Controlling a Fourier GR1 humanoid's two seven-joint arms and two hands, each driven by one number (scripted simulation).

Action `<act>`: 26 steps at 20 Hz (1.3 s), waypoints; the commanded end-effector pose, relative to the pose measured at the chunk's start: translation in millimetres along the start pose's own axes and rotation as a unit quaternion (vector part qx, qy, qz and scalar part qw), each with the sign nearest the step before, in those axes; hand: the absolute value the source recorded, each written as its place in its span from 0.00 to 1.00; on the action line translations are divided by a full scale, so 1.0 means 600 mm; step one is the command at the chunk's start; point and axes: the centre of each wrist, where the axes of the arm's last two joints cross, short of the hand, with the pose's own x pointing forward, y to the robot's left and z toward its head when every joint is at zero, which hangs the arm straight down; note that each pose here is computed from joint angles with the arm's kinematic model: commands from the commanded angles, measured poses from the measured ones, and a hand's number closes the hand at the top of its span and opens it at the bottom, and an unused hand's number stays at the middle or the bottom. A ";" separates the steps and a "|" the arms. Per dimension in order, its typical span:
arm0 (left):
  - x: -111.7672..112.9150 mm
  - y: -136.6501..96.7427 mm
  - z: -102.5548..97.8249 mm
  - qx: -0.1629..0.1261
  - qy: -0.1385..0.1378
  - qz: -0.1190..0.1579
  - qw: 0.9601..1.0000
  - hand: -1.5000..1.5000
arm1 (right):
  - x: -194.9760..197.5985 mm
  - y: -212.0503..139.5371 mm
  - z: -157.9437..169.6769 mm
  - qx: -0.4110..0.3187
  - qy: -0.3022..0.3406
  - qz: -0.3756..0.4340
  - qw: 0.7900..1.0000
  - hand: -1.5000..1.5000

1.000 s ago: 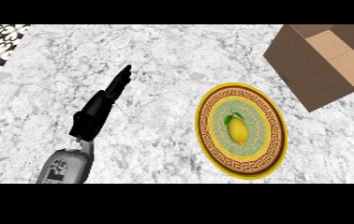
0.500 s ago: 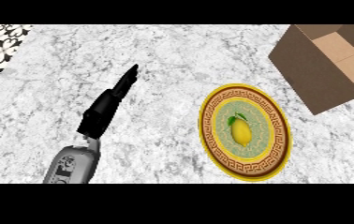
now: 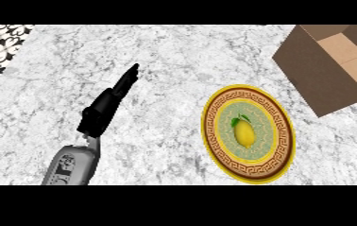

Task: Pick the cupcake from the plate and place it in the cardboard box

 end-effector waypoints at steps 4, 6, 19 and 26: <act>0.015 0.007 -0.010 0.007 -0.002 0.000 1.000 0.50 | -0.018 0.058 -0.051 0.026 -0.002 0.039 0.999 1.00; 0.018 -0.018 -0.004 -0.007 -0.013 0.005 1.000 0.50 | -0.026 0.090 -0.065 0.026 0.003 0.055 0.998 1.00; 0.008 -0.037 -0.003 -0.010 -0.019 -0.009 1.000 0.50 | -0.059 0.194 -0.074 0.120 0.113 -0.051 0.985 0.00; 0.005 0.001 0.007 -0.008 -0.008 -0.008 1.000 0.50 | -0.068 0.217 -0.066 0.052 0.076 -0.163 0.982 0.00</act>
